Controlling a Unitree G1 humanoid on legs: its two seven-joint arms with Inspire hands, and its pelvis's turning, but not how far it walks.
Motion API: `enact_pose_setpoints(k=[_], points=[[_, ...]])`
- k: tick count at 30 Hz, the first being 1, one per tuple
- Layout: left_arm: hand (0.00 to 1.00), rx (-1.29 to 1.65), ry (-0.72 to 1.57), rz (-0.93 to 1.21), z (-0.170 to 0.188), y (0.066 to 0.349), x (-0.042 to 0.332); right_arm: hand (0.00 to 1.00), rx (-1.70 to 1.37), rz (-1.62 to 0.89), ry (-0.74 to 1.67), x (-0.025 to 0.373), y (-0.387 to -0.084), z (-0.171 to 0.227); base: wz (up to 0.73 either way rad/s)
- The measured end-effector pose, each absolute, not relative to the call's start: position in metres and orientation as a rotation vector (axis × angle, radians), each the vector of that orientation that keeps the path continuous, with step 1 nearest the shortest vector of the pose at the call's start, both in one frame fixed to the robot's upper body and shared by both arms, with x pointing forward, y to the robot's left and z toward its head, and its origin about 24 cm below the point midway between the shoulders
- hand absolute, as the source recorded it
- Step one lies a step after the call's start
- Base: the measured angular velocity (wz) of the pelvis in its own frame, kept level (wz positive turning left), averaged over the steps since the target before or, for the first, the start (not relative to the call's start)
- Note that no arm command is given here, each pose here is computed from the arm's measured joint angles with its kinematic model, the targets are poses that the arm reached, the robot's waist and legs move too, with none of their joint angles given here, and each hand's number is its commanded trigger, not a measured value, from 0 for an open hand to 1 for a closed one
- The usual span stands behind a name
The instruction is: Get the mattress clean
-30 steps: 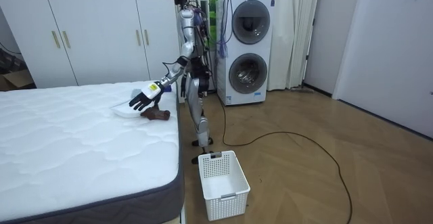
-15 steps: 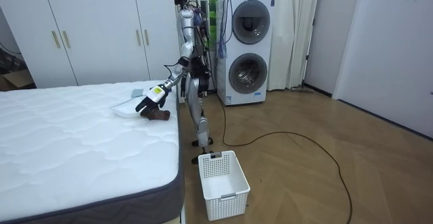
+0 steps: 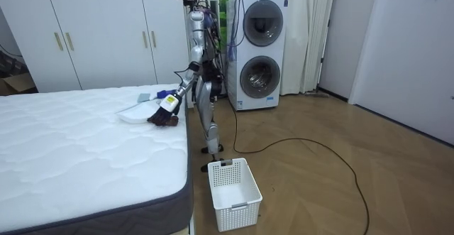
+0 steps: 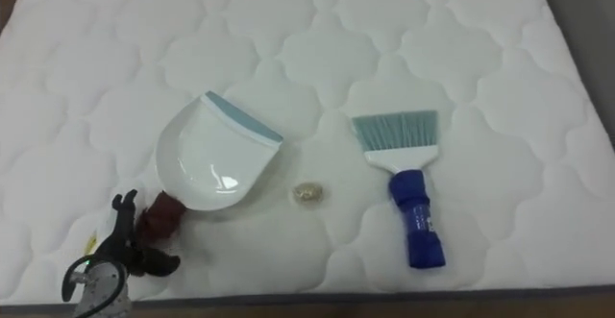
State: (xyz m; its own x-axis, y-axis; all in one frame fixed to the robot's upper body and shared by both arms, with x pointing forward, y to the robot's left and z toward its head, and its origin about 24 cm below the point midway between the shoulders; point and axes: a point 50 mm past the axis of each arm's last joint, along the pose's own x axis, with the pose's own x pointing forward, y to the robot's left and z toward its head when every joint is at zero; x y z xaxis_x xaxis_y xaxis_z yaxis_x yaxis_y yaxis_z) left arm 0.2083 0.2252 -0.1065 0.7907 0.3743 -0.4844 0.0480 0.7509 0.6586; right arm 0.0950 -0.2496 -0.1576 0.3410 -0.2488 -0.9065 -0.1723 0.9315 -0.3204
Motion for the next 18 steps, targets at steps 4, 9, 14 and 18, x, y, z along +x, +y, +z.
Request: enact_pose_setpoints(k=[4,9,14,18], points=[[0.00,0.682,0.650,0.198,-0.106,0.224,0.210,0.00,-0.395,-0.053,1.222,0.096,-0.249,-0.157,0.00],[0.00,0.673,0.632,0.204,-0.102,0.222,0.218,0.00,-0.399,-0.056,1.207,0.099,-0.249,-0.156,0.00],[0.00,0.671,0.609,0.207,-0.097,0.221,0.226,0.00,-0.400,-0.060,1.190,0.103,-0.249,-0.155,-0.01],[0.00,0.667,0.588,0.216,-0.093,0.221,0.233,0.00,-0.409,-0.070,1.170,0.106,-0.249,-0.154,0.00]])
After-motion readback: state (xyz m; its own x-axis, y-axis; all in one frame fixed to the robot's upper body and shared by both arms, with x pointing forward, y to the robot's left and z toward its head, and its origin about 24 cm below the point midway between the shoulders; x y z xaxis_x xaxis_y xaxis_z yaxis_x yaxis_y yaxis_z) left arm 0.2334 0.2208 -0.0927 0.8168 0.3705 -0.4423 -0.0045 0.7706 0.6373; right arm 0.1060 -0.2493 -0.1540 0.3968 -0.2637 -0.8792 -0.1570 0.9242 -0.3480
